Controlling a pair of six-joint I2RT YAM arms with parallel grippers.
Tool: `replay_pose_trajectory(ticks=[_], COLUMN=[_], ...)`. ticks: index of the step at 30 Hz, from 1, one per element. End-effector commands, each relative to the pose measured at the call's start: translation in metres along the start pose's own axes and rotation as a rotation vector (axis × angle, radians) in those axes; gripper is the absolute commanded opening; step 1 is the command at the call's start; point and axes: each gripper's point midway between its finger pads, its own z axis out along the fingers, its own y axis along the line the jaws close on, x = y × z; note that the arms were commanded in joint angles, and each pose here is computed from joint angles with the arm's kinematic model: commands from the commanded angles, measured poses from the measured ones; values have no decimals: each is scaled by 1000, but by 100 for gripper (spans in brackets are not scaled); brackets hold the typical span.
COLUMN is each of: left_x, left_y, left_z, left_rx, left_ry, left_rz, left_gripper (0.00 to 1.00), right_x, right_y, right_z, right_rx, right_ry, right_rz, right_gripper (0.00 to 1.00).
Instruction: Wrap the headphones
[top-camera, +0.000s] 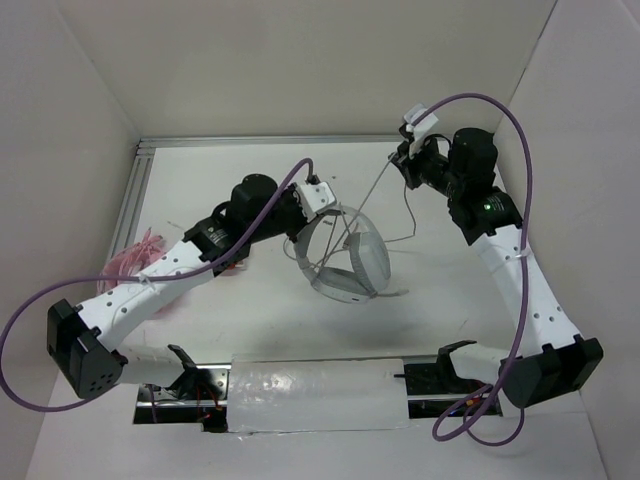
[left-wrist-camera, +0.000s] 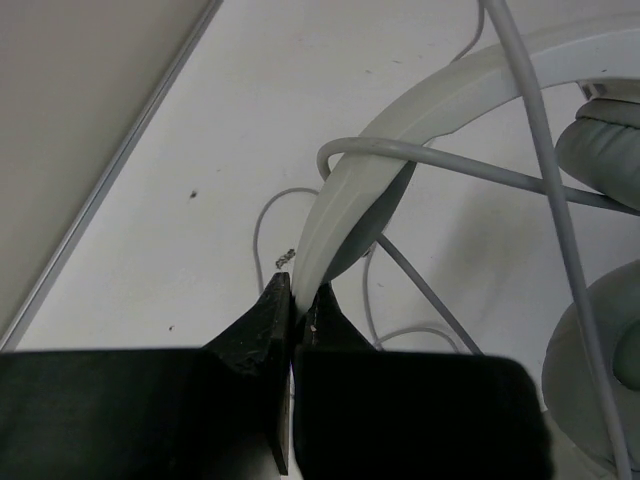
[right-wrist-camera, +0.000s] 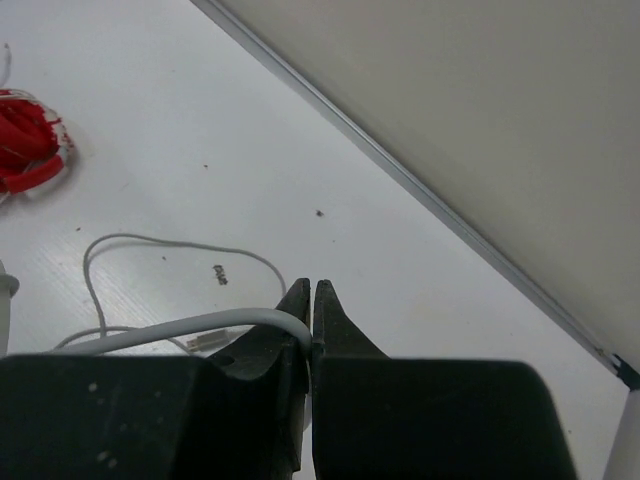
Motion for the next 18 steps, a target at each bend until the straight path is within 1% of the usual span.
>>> replay_pose_trajectory(ticks=[1, 4, 5, 7, 8, 9, 12, 13, 14, 16, 17, 18], left_x=[-20, -50, -68, -86, -107, -127, -157, -176, -186, -204, -227, -237], left_y=[-31, -43, -47, -46, -40, -35, -29, -25, -21, -15, -8, 1], left_z=[-13, -33, -49, -64, -78, -94, -114, -127, -133, -137, -153, -155], left_rx=[166, 236, 257, 257, 232, 213, 206, 200, 188, 179, 158, 122], left_ry=[-75, -176, -236, -285, -326, -364, -422, -457, -475, -505, -559, -570], left_rz=[50, 40, 32, 15, -8, -35, -61, -80, -94, -116, -111, -127], left_gripper=[0, 0, 0, 0, 0, 0, 0, 0, 0, 0, 0, 0], right_x=[-42, -26, -23, -14, -11, -4, -7, -4, -1, 0, 4, 4], right_y=[-23, -23, -23, -19, -15, -5, 11, 22, 30, 44, 52, 56], right_z=[-1, 9, 11, 17, 18, 20, 21, 22, 24, 27, 31, 32], right_rx=[50, 59, 52, 31, 20, -18, -101, -156, -197, -266, -313, -331], right_ry=[-154, -168, -167, -157, -159, -167, -202, -214, -216, -228, -221, -219], right_rz=[-42, 1, 17, 67, 98, 128, 146, 174, 184, 196, 209, 210], right_gripper=[0, 0, 0, 0, 0, 0, 0, 0, 0, 2, 3, 7])
